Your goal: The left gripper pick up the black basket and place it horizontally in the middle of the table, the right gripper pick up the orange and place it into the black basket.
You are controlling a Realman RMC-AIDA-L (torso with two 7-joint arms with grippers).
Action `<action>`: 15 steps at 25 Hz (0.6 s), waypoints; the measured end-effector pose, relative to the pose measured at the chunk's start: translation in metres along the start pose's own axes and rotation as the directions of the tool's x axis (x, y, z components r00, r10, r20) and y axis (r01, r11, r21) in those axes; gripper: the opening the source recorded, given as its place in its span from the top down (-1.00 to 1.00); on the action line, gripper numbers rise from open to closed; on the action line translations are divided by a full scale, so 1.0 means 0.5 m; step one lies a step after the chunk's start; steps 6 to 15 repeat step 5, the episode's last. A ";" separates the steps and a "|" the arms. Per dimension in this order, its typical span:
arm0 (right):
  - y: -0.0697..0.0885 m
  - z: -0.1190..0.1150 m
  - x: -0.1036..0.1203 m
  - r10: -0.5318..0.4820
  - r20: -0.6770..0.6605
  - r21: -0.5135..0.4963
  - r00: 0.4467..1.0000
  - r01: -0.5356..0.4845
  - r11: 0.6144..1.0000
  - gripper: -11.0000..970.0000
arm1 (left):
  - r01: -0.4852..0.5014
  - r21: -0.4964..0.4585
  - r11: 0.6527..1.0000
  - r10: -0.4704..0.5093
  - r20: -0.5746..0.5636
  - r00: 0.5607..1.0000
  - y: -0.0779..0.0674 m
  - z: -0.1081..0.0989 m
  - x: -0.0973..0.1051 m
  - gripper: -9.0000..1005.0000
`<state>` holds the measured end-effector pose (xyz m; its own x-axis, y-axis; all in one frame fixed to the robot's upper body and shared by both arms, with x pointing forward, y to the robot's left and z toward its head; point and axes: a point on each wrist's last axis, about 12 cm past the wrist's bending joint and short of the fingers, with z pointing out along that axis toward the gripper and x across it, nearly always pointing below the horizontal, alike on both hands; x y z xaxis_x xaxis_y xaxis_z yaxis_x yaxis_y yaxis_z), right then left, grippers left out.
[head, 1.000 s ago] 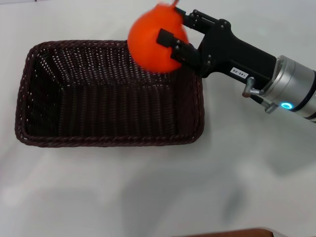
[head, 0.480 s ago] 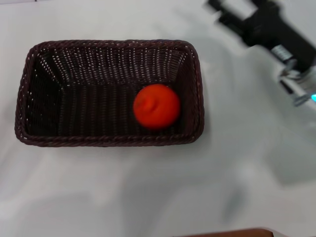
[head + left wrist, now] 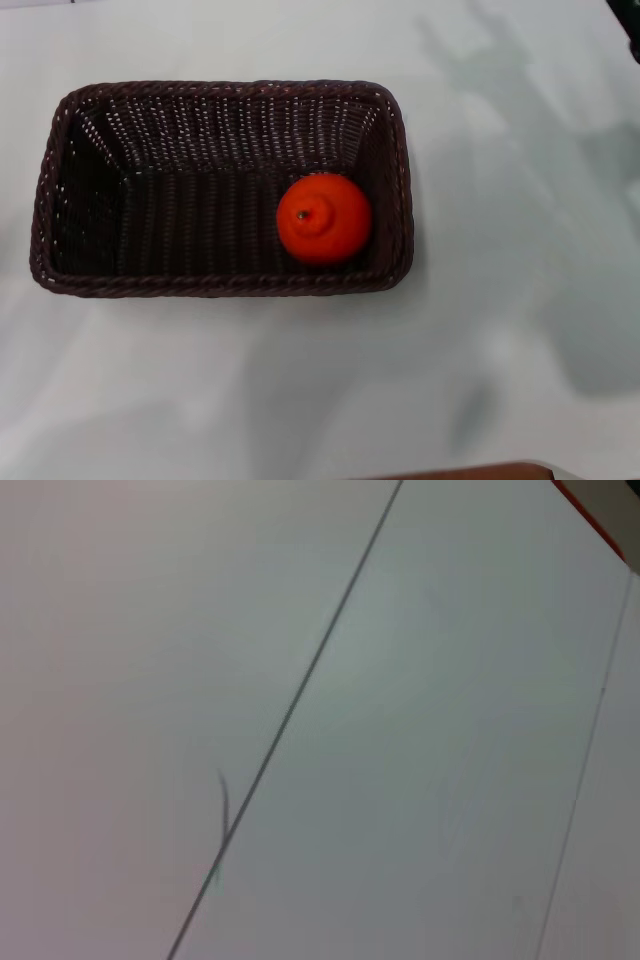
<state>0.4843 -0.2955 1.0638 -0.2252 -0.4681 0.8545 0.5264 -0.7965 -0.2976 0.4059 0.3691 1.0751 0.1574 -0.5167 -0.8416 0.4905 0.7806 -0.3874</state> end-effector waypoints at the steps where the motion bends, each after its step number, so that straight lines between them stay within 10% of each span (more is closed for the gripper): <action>1: 0.001 -0.007 0.000 -0.007 -0.004 -0.011 1.000 0.007 1.000 -0.79 | 0.002 -0.004 1.000 -0.002 0.002 1.000 0.000 -0.002 0.000 -0.41; 15: -0.004 -0.025 0.000 -0.060 -0.015 -0.027 0.998 0.059 0.998 -0.79 | 0.008 -0.013 1.000 -0.008 0.007 1.000 0.000 -0.006 0.002 -0.41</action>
